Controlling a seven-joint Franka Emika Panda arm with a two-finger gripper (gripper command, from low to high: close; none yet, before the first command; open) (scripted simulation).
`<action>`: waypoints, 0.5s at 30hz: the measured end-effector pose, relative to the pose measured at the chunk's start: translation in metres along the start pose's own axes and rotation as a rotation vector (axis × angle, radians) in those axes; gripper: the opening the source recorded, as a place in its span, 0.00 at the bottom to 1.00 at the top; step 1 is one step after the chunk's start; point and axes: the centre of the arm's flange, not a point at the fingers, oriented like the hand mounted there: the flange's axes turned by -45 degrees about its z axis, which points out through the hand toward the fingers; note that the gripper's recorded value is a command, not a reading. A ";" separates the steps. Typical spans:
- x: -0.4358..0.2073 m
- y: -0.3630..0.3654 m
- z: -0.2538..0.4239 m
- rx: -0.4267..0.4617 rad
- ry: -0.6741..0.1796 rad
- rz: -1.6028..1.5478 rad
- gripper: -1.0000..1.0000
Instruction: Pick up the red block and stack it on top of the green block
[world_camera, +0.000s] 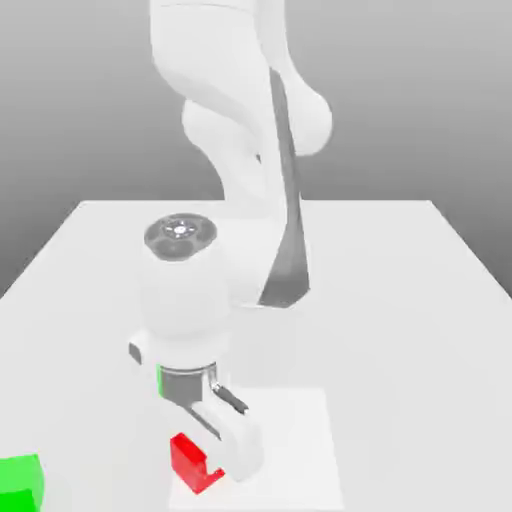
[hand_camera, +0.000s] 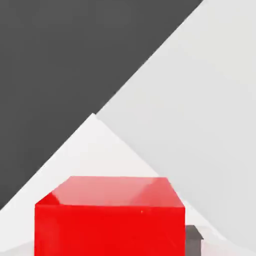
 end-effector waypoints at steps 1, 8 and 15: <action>0.000 0.000 -0.011 0.000 0.000 0.000 0.00; 0.095 0.050 -0.049 0.002 -0.005 0.118 0.00; 0.173 0.114 -0.031 -0.001 -0.001 0.216 0.00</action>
